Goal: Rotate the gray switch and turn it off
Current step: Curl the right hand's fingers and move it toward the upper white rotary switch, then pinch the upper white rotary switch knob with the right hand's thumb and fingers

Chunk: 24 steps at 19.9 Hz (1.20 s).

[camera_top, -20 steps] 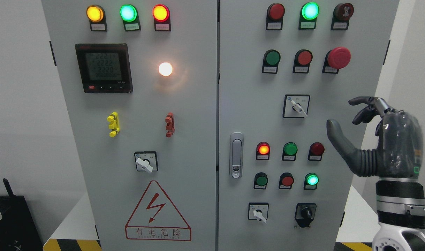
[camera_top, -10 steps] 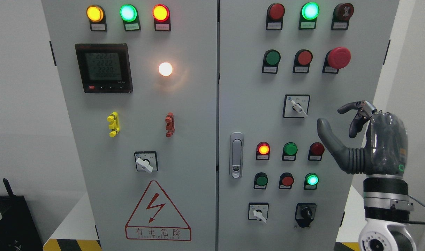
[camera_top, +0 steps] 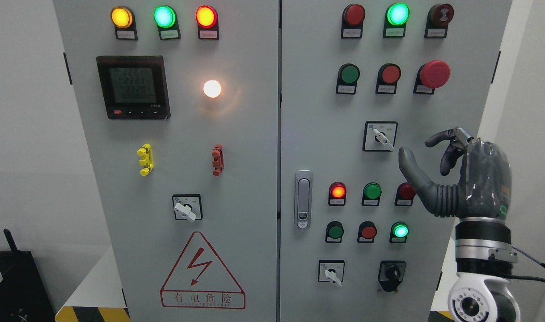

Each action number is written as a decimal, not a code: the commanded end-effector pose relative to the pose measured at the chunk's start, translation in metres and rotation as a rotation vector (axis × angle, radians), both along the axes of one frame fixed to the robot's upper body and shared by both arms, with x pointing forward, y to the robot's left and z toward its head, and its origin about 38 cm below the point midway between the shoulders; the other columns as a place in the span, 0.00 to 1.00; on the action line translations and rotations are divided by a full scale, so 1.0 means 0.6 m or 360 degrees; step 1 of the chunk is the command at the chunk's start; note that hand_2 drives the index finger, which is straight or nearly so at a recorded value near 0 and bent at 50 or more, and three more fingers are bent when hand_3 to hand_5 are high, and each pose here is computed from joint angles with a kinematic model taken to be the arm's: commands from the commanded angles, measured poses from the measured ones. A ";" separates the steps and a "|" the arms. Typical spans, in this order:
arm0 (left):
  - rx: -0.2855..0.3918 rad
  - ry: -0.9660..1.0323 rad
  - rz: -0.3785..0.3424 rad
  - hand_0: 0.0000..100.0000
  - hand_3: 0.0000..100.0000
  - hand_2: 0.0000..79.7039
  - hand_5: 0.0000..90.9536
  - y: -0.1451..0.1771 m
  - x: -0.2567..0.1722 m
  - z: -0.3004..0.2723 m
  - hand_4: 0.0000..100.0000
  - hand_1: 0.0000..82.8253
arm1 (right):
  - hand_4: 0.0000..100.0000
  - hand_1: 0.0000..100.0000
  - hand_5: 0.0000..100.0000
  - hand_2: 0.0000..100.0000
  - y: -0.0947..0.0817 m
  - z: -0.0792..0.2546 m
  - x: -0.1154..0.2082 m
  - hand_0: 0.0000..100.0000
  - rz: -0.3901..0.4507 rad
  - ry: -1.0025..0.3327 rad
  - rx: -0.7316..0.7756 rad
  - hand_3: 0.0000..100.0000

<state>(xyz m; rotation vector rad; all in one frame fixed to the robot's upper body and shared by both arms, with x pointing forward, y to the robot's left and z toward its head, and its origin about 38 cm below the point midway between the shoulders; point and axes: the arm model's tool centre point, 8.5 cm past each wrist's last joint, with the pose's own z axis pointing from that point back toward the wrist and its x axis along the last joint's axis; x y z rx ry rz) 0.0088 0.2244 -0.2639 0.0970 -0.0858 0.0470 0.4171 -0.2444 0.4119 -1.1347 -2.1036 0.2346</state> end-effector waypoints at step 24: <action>0.0000 0.0054 0.0002 0.12 0.00 0.00 0.00 0.000 -0.036 0.000 0.00 0.47 | 0.91 0.43 1.00 0.56 0.051 -0.001 0.036 0.15 0.0045 0.0128 -0.0007 0.99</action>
